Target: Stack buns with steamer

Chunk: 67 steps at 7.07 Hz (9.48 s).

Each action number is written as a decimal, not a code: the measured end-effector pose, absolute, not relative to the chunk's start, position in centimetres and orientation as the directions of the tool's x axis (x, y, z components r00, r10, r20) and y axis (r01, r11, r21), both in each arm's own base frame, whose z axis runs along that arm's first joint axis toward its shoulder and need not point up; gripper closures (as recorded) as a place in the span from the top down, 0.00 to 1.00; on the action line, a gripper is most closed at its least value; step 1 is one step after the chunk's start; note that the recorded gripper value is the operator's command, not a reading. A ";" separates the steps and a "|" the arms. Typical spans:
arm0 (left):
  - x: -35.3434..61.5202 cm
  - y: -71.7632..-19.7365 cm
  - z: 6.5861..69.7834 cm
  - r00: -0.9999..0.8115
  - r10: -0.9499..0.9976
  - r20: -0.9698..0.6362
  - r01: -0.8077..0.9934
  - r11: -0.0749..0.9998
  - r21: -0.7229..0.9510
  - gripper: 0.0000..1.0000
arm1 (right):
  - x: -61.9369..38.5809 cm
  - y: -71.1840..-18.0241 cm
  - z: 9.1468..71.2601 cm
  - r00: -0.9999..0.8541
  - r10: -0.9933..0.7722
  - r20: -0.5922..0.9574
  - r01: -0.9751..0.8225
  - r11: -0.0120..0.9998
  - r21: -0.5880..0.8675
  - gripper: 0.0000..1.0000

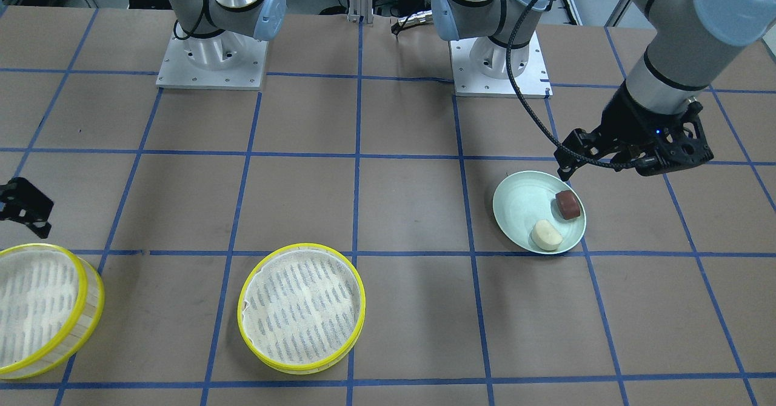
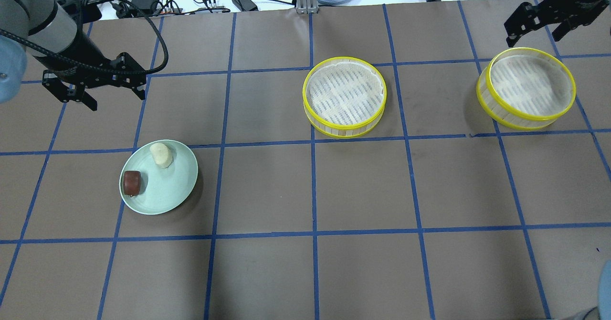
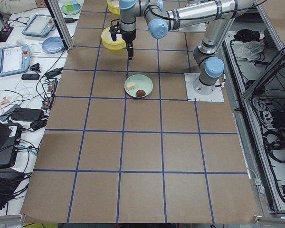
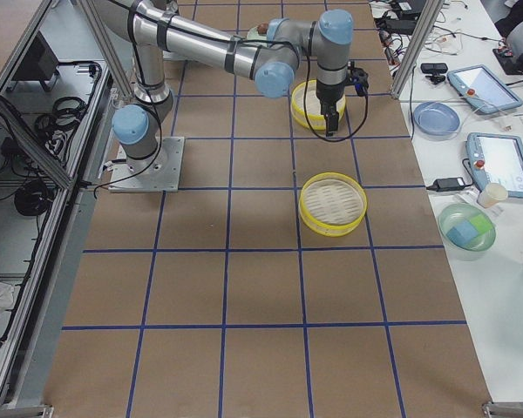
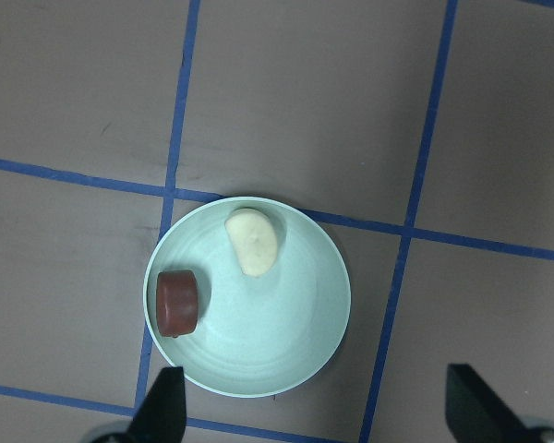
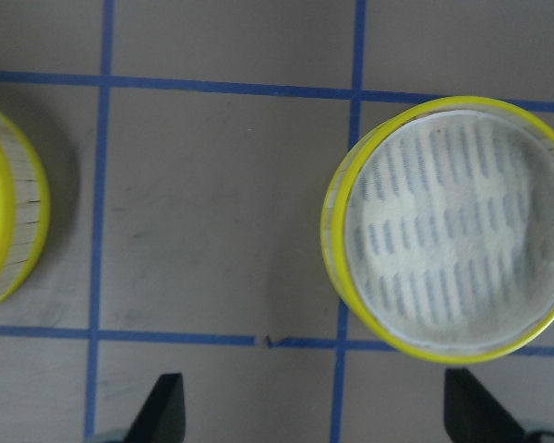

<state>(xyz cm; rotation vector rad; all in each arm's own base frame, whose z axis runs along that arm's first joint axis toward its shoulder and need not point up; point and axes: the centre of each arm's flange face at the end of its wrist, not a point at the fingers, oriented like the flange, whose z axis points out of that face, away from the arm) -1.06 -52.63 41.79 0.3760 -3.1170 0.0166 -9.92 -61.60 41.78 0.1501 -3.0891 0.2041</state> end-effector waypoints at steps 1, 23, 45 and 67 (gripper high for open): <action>-0.1 -53.9 39.1 -0.961 -0.276 0.001 -0.276 0.961 0.013 0.99 | -14.0 -62.9 39.6 -0.990 -0.125 0.062 -0.133 0.981 -0.139 1.00; -20.3 -63.2 35.3 -0.679 -0.550 0.487 -0.620 0.784 0.022 0.00 | -29.3 -63.5 27.5 -0.997 -0.080 -0.008 -0.079 0.993 -0.084 0.00; -8.1 -61.9 35.0 -0.949 -0.312 0.052 -0.316 0.944 -0.099 1.00 | 15.4 -61.0 32.6 -0.972 0.230 -0.046 0.233 0.968 -0.091 0.00; 6.8 -60.1 31.6 -0.878 -0.472 0.078 -0.460 0.878 0.132 0.00 | 16.4 -62.7 27.8 -0.955 0.288 -0.064 0.292 0.954 -0.069 0.90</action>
